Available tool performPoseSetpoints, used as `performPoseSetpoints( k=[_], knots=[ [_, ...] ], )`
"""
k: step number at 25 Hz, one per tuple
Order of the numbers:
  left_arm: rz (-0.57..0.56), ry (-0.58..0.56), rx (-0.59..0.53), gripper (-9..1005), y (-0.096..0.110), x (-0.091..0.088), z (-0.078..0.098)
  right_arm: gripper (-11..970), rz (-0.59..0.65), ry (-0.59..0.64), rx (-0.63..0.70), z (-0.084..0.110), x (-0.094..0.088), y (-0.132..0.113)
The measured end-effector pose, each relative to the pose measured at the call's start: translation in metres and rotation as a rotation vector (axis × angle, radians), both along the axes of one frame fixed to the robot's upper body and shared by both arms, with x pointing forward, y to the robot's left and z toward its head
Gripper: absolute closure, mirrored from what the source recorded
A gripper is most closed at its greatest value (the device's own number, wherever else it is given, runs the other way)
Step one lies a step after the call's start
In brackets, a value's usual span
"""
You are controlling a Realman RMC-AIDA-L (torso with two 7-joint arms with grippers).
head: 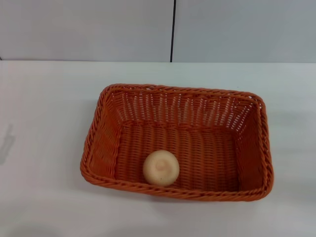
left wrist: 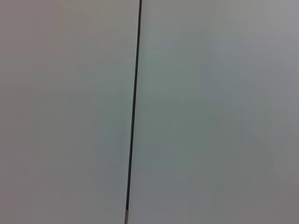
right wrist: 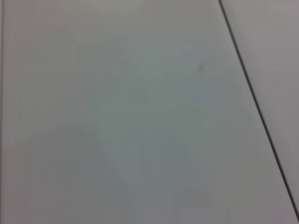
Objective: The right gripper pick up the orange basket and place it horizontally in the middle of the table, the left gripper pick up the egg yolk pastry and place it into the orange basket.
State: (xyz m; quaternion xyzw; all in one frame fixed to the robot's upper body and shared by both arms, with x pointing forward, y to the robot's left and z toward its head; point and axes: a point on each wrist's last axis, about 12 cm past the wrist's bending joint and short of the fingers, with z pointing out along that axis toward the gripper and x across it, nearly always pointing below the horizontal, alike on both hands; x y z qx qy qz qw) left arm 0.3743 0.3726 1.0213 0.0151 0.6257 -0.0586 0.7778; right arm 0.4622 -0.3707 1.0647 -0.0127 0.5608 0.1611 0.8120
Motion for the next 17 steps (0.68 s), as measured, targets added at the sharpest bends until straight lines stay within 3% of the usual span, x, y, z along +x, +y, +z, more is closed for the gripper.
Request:
performPoseSetpoints(
  k=[17],
  knots=[
    [0.023, 0.024, -0.003, 169, -0.006, 0.001, -0.006, 237, -0.014, 0.015, 0.019, 0.002, 0.023, 0.007]
  ],
)
